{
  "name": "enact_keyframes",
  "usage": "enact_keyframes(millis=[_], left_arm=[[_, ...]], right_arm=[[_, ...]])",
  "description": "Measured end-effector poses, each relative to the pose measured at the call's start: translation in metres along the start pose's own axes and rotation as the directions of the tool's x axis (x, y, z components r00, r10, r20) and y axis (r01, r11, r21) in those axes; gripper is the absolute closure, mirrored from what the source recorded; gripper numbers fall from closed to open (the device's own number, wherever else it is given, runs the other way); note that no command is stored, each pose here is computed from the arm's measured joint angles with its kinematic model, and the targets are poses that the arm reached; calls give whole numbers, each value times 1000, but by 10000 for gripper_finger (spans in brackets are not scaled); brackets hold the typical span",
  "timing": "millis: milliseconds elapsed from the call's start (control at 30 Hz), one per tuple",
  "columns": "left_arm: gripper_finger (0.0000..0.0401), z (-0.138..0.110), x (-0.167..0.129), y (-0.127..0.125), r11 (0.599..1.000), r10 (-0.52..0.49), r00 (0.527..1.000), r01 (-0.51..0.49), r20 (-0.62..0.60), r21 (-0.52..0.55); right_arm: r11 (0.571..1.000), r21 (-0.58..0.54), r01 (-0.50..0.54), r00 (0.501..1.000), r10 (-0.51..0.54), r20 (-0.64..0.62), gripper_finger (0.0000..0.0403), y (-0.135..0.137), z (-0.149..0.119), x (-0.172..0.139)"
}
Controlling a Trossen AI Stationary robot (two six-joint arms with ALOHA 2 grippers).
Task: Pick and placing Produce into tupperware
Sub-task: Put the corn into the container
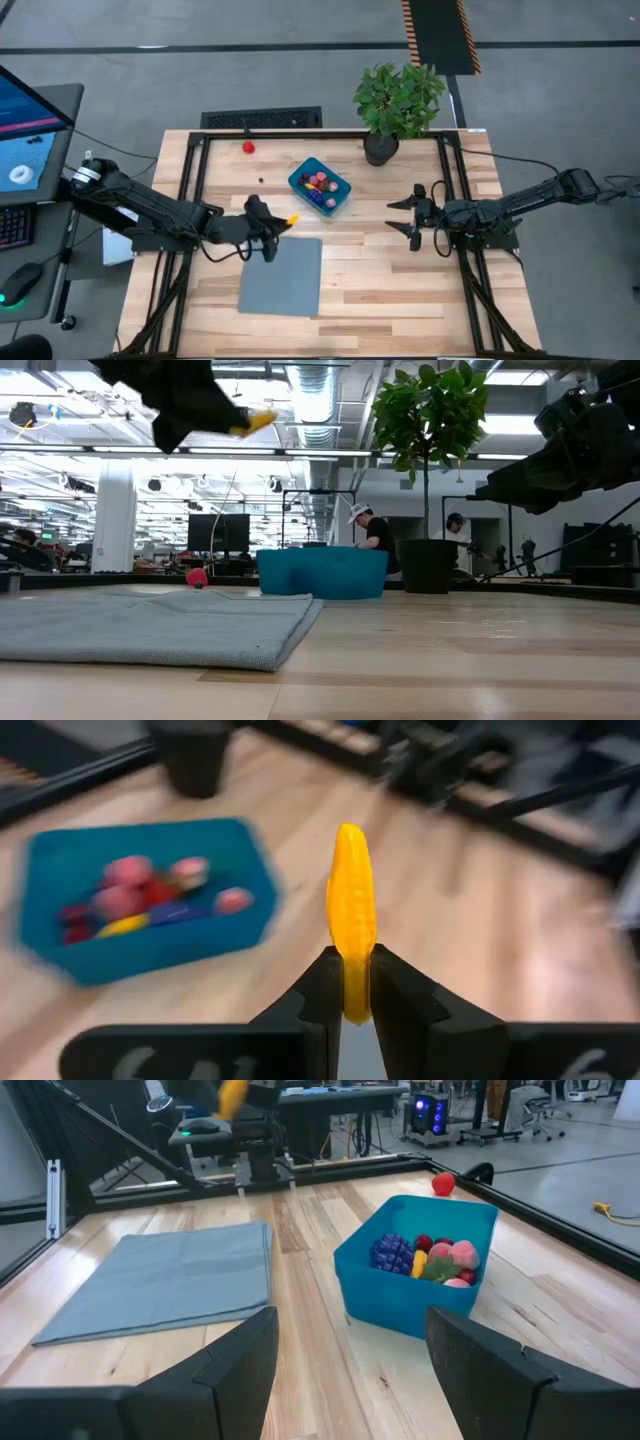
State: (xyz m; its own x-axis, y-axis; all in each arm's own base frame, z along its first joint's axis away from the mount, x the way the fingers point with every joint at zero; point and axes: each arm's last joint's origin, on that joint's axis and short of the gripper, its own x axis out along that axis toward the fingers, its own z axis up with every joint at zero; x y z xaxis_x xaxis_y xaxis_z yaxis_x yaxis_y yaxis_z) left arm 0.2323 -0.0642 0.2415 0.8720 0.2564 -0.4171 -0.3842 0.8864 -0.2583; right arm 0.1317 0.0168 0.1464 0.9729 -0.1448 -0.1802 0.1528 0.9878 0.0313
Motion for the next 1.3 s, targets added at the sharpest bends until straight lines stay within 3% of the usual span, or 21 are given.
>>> enact_keyframes(millis=[100,300,400,500,733,933,1133,1300], left_arm=[[367,4,0,-5,995,-98,993,100,60,-28],[367,10,-2,-13,970,-241,967,240,86,26],[367,11,-3,-16,944,-327,943,323,67,67],[367,12,-4,-20,893,-434,900,424,36,154],[367,12,-4,-20,835,-497,868,478,1,274],[367,17,3,-9,873,-419,908,394,26,287],[367,25,14,11,931,-266,961,237,71,277],[367,32,21,30,943,-134,986,96,101,318]], right_arm=[[1000,0,0,1000,0,0,129,0,0,0],[1000,0,0,1000,0,0,129,0,0,0],[1000,0,0,1000,0,0,129,0,0,0],[1000,0,0,1000,0,0,129,0,0,0],[1000,0,0,1000,0,0,129,0,0,0],[1000,0,0,1000,0,0,129,0,0,0],[1000,0,0,1000,0,0,129,0,0,0],[1000,0,0,1000,0,0,129,0,0,0]])
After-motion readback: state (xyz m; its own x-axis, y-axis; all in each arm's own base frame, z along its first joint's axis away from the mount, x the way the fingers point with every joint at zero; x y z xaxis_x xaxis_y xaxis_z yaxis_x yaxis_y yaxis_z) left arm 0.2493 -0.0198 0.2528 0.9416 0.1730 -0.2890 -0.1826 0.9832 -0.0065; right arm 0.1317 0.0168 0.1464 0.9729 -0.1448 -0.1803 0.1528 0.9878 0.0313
